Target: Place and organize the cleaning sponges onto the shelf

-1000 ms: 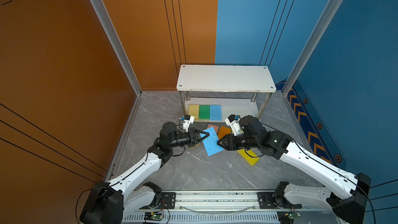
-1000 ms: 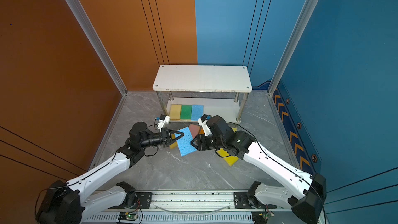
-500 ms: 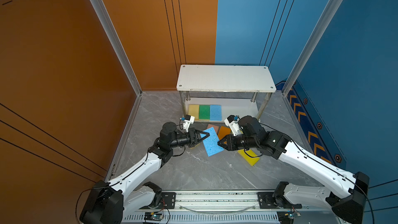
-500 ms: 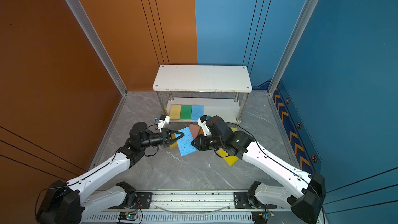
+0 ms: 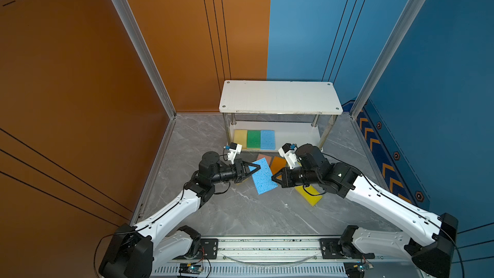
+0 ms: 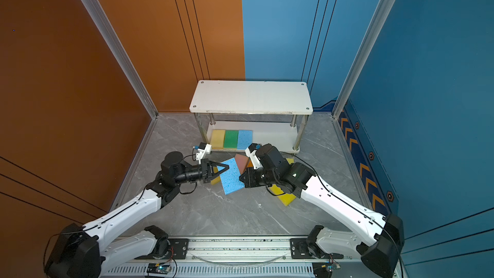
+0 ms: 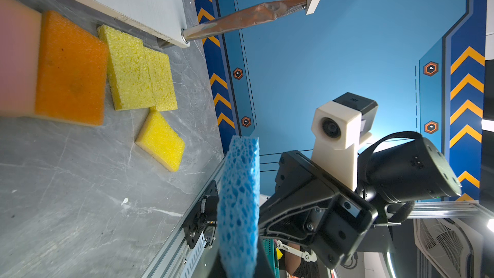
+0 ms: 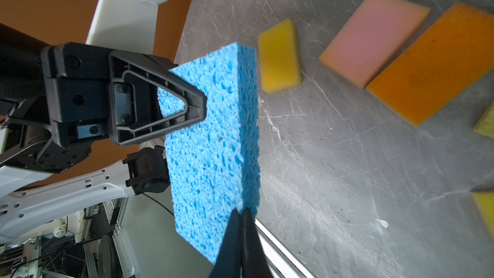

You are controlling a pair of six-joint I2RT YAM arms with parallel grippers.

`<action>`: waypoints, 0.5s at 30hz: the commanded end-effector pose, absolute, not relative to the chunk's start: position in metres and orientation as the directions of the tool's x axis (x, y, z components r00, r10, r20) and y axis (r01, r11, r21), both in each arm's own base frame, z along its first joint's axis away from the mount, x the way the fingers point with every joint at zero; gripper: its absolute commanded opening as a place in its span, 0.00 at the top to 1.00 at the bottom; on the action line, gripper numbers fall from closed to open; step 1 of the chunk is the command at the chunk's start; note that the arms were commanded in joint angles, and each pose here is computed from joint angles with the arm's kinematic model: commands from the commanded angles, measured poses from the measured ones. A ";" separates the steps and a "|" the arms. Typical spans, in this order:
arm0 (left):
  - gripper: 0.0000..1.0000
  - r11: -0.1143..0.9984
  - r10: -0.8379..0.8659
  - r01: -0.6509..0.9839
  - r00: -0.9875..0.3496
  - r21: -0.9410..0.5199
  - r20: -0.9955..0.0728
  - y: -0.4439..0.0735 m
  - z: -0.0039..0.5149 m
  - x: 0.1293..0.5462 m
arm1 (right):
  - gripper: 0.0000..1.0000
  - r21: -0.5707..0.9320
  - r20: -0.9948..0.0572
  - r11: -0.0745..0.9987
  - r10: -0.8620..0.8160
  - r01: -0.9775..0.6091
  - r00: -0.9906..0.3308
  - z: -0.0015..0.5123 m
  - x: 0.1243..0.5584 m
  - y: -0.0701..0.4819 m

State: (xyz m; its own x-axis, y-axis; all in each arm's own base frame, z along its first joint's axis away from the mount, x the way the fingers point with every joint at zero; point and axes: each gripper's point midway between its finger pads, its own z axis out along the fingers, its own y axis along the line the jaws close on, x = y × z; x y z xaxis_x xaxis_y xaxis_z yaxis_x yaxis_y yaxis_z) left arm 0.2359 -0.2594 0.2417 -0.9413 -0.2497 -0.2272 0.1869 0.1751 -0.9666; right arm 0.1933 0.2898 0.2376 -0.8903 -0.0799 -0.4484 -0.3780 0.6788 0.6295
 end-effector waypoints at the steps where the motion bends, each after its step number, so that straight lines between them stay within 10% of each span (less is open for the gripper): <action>1: 1.00 0.157 -0.230 0.244 -0.933 -0.957 -0.276 -0.264 0.256 0.235 | 1.00 0.632 -0.446 0.671 -0.093 -0.387 -0.890 0.234 0.191 0.293; 3: 0.95 0.157 -0.231 0.244 -0.933 -0.957 -0.276 -0.264 0.256 0.236 | 1.00 0.634 -0.447 0.677 -0.076 -0.375 -0.892 0.232 0.193 0.291; 9: 0.35 0.157 -0.252 0.227 -0.932 -0.961 -0.261 -0.255 0.255 0.240 | 1.00 0.634 -0.472 0.714 0.052 -0.298 -0.880 0.234 0.215 0.267; 15: 0.19 0.196 -0.303 0.217 -0.914 -0.956 -0.270 -0.235 0.251 0.243 | 1.00 0.594 -0.525 0.782 0.198 -0.190 -0.827 0.228 0.249 0.230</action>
State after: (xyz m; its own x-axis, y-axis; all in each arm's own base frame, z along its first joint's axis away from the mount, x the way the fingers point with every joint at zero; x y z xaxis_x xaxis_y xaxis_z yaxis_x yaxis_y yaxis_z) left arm 0.2463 -0.2430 0.2470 -0.9245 -0.2998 -0.2353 0.1873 0.1801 -0.9656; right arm 0.2270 0.2463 0.2262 -0.8723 0.1034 -0.4780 -0.2437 0.7555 0.6081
